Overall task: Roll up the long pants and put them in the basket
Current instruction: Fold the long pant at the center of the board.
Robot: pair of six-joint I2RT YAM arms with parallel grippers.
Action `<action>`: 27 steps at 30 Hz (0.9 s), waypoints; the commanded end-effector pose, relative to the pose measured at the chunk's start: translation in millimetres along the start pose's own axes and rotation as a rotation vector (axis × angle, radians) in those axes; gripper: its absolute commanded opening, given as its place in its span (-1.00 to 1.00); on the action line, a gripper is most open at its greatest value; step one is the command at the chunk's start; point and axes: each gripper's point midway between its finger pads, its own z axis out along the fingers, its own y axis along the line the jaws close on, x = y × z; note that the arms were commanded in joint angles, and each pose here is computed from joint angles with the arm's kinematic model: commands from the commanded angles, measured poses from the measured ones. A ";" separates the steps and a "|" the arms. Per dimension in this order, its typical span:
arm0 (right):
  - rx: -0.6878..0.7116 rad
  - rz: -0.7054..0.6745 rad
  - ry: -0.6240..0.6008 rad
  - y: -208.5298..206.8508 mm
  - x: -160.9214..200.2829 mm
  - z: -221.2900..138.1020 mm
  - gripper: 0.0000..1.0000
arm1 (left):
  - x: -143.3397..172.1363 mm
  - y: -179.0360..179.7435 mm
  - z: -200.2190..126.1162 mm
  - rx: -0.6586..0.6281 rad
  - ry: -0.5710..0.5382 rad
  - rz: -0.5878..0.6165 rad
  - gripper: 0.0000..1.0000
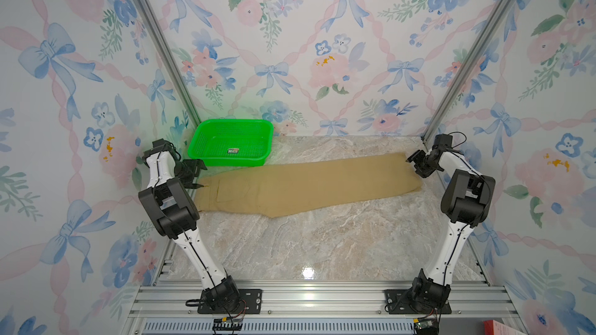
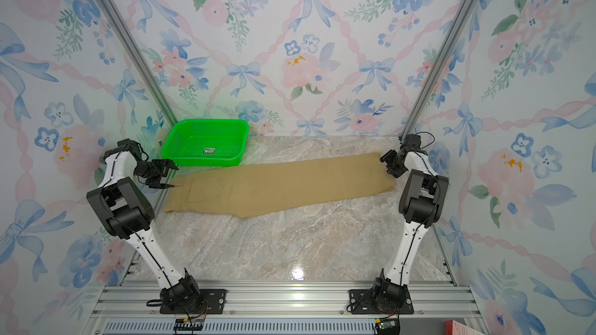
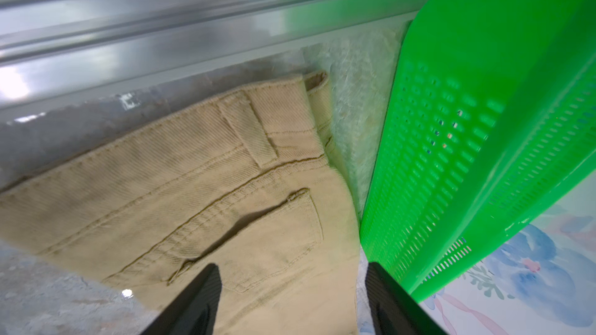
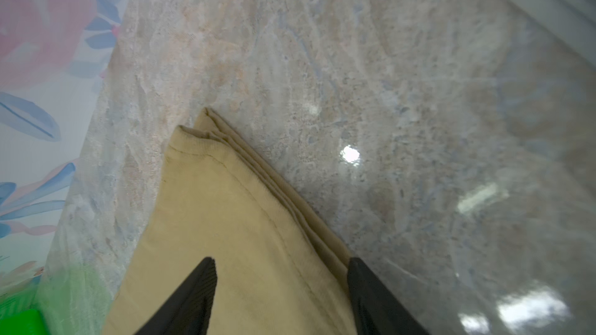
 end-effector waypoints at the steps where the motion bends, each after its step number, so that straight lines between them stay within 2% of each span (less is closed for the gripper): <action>1: 0.150 -0.112 0.071 -23.7 21.1 -17.7 0.36 | 22.6 -15.6 -8.1 0.045 0.017 0.082 0.52; 10: 0.259 -0.174 0.224 -49.9 53.0 0.0 0.31 | 51.4 -4.1 9.0 0.028 0.038 0.085 0.50; 11: 0.266 -0.173 0.237 -52.3 56.5 1.1 0.25 | 53.0 -3.5 9.3 0.031 0.038 0.088 0.50; 15: 0.312 -0.186 0.288 -66.2 70.2 4.0 -0.20 | 61.9 0.5 11.1 0.009 0.036 0.111 0.49; 19: 0.325 -0.167 0.303 -81.2 77.1 5.5 -0.96 | 67.7 0.4 13.1 -0.007 0.043 0.125 0.48; 23: 0.299 -0.124 0.291 -94.6 85.7 -5.4 -1.00 | 79.2 -9.6 8.5 -0.015 0.046 0.170 0.47; 27: 0.266 -0.072 0.178 -99.8 81.5 -39.6 -1.00 | 100.0 -21.1 4.4 0.002 0.057 0.223 0.46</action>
